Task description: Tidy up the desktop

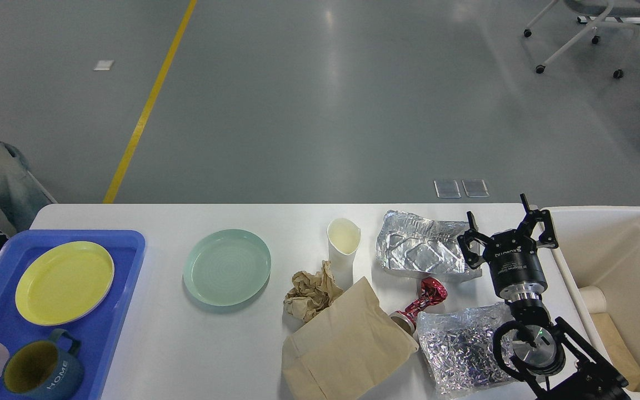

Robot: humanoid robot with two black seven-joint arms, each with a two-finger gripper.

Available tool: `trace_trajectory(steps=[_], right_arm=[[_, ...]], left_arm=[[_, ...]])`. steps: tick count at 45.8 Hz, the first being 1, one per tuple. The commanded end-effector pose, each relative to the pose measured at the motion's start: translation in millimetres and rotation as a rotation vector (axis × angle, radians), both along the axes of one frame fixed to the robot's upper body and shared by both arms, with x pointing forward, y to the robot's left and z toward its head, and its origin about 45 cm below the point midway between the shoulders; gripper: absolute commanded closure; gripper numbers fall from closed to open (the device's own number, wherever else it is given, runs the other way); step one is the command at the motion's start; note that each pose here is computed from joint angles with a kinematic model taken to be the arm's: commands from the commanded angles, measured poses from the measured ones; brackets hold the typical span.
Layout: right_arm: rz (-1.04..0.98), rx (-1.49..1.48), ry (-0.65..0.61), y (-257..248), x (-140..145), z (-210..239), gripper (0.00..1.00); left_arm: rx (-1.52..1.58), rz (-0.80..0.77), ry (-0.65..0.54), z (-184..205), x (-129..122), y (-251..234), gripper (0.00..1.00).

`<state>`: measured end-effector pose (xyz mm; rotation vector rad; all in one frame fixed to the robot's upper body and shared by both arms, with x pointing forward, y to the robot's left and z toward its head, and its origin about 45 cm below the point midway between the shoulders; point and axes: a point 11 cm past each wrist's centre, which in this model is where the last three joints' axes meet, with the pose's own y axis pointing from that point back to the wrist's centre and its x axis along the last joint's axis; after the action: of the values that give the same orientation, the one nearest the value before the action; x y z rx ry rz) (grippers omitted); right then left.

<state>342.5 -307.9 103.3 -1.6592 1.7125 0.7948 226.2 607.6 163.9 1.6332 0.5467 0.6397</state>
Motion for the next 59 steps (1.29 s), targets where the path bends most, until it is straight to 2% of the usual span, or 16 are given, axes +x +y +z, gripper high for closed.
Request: trace_trajectory(steps=[1, 16, 24, 26, 28, 32, 33, 35, 36, 43, 48, 56, 59], right_arm=[[0.0, 0.0, 0.0, 0.0, 0.0, 0.0, 0.0], [0.0, 0.0, 0.0, 0.0, 0.0, 0.0, 0.0], [0.0, 0.0, 0.0, 0.0, 0.0, 0.0, 0.0], [0.0, 0.0, 0.0, 0.0, 0.0, 0.0, 0.0], [0.0, 0.0, 0.0, 0.0, 0.0, 0.0, 0.0], [0.001, 0.0, 0.001, 0.1, 0.0, -0.1, 0.0], [0.0, 0.0, 0.0, 0.0, 0.0, 0.0, 0.0], [0.0, 0.0, 0.0, 0.0, 0.0, 0.0, 0.0], [0.001, 0.0, 0.001, 0.1, 0.0, -0.1, 0.0], [0.001, 0.0, 0.001, 0.1, 0.0, -0.1, 0.0], [0.0, 0.0, 0.0, 0.0, 0.0, 0.0, 0.0], [0.0, 0.0, 0.0, 0.0, 0.0, 0.0, 0.0], [0.0, 0.0, 0.0, 0.0, 0.0, 0.0, 0.0]], left_arm=[[0.009, -0.001, 0.001, -3.9, -4.1, 1.9, 1.0], [0.007, -0.014, 0.003, -16.3, -2.5, -5.9, 1.0], [0.006, -0.019, 0.014, -21.0, -5.4, -8.5, 0.94], [-0.002, -0.019, 0.014, -21.8, -6.5, -9.7, 0.87], [-0.014, -0.021, 0.029, -24.5, -10.3, -13.0, 0.76], [-0.035, -0.028, 0.038, -27.9, -14.2, -19.1, 0.44], [-0.038, -0.028, 0.033, -28.2, -14.6, -19.5, 0.31], [-0.046, -0.026, 0.03, -28.8, -14.7, -21.2, 0.2], [-0.048, -0.023, 0.029, -28.4, -15.2, -21.4, 0.17], [-0.063, 0.017, -0.002, -22.3, -14.9, -18.9, 0.08], [-0.048, 0.053, -0.023, -10.9, -17.1, -8.1, 0.07], [-0.017, 0.04, -0.045, 17.3, -2.9, -1.8, 0.06], [-0.019, 0.047, -0.034, 28.3, -10.3, 0.5, 0.06]])
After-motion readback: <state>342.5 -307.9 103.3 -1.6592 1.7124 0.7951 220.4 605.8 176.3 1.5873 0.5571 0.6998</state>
